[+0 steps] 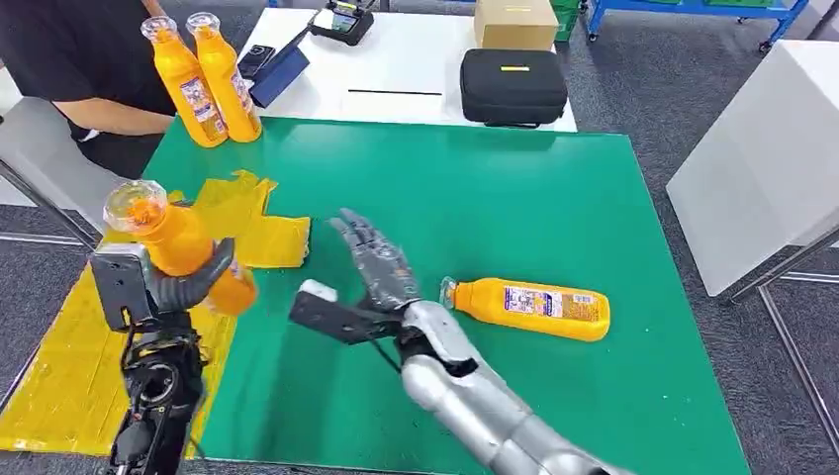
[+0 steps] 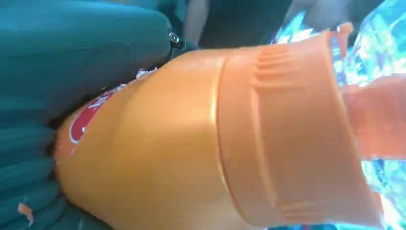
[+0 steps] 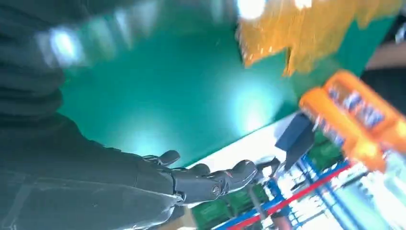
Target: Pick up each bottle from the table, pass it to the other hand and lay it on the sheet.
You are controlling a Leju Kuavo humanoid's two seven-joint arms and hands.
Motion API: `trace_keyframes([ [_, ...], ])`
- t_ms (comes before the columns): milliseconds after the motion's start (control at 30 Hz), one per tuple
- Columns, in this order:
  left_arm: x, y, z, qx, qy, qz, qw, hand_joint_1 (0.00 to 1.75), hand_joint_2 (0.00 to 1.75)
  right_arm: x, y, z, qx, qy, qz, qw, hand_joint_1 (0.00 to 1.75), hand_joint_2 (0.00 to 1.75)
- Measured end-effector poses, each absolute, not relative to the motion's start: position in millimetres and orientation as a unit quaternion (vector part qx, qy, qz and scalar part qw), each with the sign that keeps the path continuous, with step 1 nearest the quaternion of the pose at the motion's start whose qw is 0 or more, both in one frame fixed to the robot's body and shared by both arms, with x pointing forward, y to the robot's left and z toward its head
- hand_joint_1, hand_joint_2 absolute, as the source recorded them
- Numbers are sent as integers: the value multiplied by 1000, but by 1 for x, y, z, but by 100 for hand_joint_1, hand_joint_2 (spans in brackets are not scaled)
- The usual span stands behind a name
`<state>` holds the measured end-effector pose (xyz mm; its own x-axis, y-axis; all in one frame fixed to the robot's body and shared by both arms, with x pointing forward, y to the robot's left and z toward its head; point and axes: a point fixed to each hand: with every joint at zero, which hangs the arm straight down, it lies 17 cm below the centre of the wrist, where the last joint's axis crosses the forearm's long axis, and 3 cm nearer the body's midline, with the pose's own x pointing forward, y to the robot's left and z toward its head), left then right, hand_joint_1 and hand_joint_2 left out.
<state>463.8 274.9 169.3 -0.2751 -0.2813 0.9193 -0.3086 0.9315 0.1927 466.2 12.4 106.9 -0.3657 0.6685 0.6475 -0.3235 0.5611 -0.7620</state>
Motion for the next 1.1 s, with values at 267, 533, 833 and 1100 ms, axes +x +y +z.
trace_keyframes([
  [267,459,308,161,370,-756,-109,528,175,175,466,-45,143,-134,-732,369,556,0,0],
  [533,458,293,113,420,-709,-224,520,175,175,456,-81,158,-143,-751,340,548,0,0],
  [833,455,261,47,424,-658,-351,514,133,175,454,-87,159,-123,-759,341,541,0,0],
  [1100,459,259,32,424,-640,-382,515,133,175,455,-86,162,-117,-763,341,536,0,0],
])
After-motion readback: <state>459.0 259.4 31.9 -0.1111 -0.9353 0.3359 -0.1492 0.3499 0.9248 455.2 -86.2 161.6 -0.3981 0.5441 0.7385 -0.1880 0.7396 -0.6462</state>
